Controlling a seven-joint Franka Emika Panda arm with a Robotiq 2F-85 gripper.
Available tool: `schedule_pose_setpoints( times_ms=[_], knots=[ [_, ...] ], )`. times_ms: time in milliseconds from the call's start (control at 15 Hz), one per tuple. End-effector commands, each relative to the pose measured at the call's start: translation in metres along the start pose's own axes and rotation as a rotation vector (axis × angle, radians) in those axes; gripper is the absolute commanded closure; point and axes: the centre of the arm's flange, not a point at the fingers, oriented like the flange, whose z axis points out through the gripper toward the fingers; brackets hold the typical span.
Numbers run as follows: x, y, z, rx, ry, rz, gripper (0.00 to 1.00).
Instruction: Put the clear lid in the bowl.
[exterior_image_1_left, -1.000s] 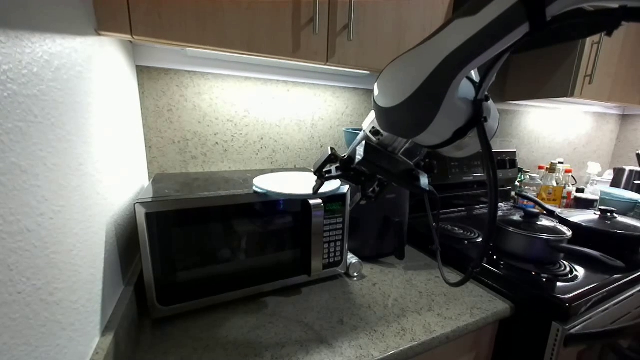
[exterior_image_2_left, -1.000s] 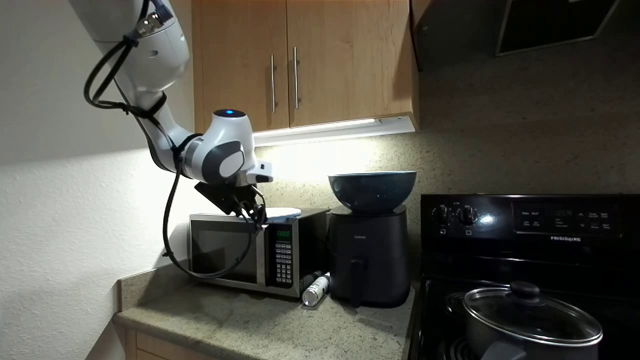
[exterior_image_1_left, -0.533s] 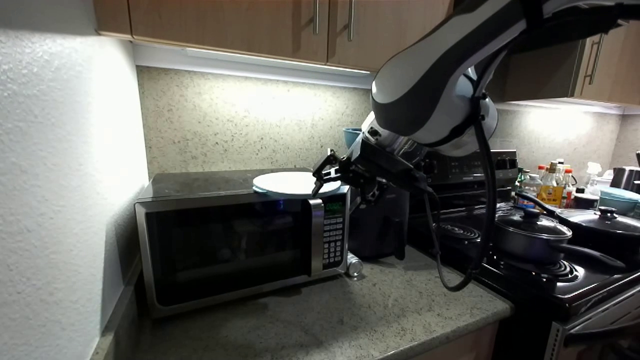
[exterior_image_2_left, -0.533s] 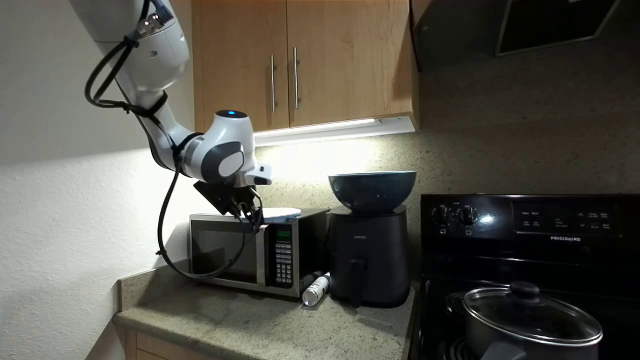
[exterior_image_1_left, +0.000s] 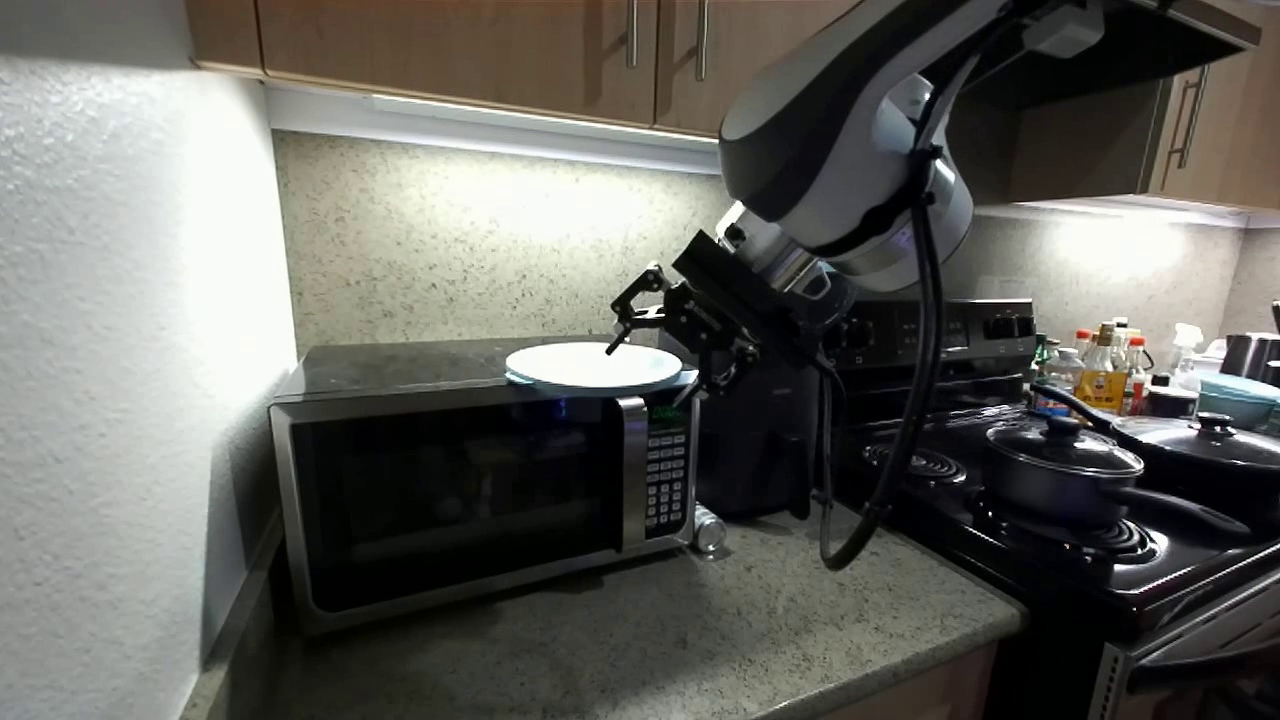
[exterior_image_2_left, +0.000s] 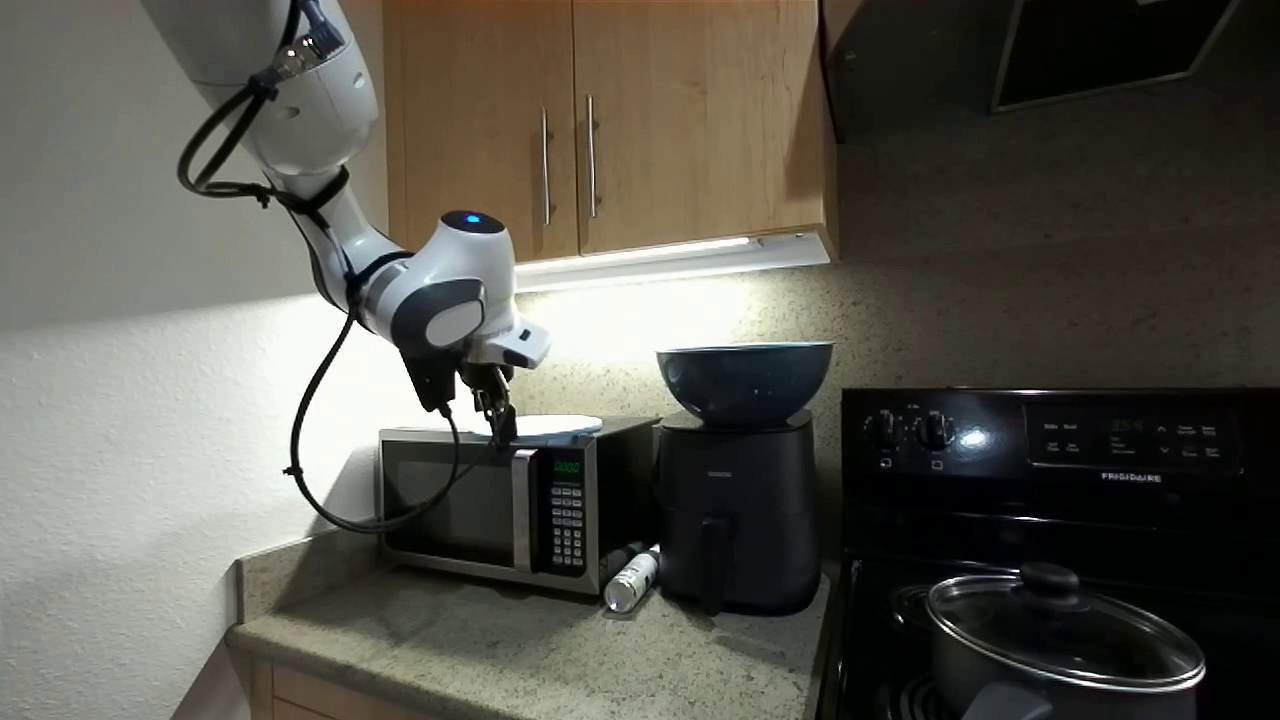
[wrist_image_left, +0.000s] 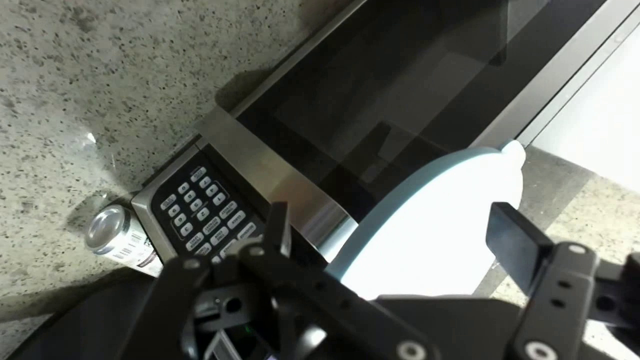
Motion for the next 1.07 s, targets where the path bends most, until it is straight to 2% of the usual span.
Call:
schedule_pose_setpoints(
  times_ms=[0, 400, 733, 800, 867, 1000],
  knots=[
    [0.001, 0.001, 0.001, -0.001, 0.0, 0.009, 0.0],
    [0.014, 0.008, 0.016, 0.023, 0.179, -0.114, 0.0],
    [0.022, 0.018, 0.025, 0.03, 0.245, -0.108, 0.0],
    [0.023, 0.019, 0.026, 0.03, 0.249, -0.107, 0.1],
    [0.024, 0.02, 0.028, 0.029, 0.25, -0.109, 0.26],
    [0.024, 0.021, 0.03, 0.029, 0.252, -0.11, 0.4]
  ],
)
